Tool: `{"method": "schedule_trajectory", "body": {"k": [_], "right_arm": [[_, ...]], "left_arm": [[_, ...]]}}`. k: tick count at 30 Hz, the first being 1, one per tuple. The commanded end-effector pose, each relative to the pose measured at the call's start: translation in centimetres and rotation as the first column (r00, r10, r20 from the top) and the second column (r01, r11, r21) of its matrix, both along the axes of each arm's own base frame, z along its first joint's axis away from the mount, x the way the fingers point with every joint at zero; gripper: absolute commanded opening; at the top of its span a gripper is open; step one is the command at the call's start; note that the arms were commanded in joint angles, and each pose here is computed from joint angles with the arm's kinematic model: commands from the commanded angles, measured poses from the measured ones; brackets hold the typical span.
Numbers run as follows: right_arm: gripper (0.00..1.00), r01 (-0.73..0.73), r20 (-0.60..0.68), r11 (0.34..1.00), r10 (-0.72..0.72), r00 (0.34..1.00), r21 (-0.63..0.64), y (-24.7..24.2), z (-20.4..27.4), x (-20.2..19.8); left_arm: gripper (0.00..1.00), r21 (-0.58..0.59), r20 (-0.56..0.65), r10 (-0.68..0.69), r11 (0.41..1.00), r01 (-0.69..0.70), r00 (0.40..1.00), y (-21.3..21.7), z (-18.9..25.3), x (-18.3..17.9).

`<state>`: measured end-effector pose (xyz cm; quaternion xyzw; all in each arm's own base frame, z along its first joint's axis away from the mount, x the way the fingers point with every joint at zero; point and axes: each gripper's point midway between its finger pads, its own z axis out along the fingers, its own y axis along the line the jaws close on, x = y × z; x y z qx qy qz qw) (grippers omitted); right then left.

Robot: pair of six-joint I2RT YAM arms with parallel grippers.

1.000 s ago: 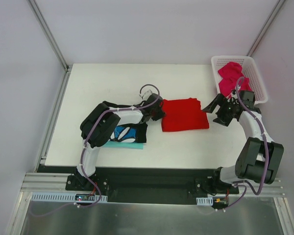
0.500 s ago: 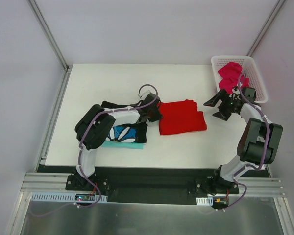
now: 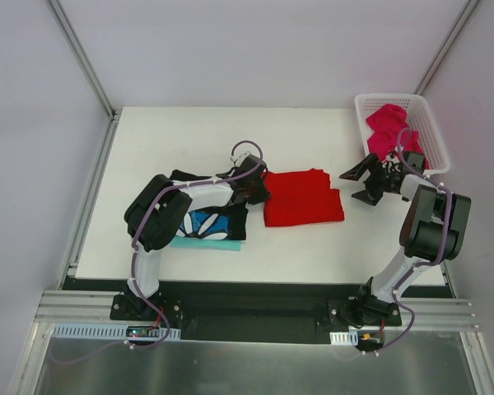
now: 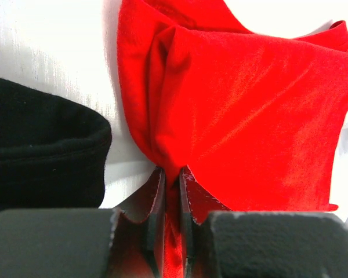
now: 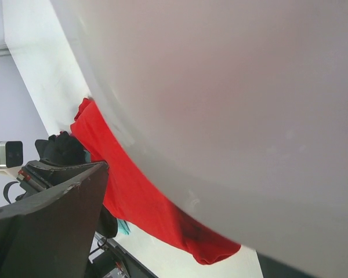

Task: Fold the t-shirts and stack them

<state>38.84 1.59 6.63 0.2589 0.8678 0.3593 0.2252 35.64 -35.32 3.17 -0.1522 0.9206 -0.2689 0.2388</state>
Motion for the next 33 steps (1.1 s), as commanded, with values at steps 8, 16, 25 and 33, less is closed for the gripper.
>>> {"method": "schedule_trajectory", "body": {"k": [8, 16, 25, 33], "right_arm": [[0.99, -0.076, -0.036, 0.997, 0.076, 0.996, -0.016, 3.5, -1.6, -1.3], [0.99, -0.099, -0.069, 0.994, 0.096, 0.993, -0.041, 3.9, -3.1, -2.7], [0.99, -0.124, -0.101, 0.990, 0.116, 0.988, -0.072, 4.4, -3.7, -4.2], [0.99, -0.173, -0.092, 0.979, 0.163, 0.982, -0.111, 6.9, -2.8, -5.0]], "left_arm": [[0.00, -0.030, 0.035, -0.008, 1.000, 0.009, 0.999, 0.3, 3.3, 0.5], [0.00, -0.032, 0.036, -0.001, 0.999, 0.002, 0.999, 1.1, 3.5, 0.4], [0.00, -0.038, 0.039, 0.008, 0.999, -0.007, 0.999, 1.5, 3.9, 0.6], [0.00, -0.034, 0.034, 0.010, 0.999, -0.009, 0.999, 1.8, 3.7, 0.2]]}}
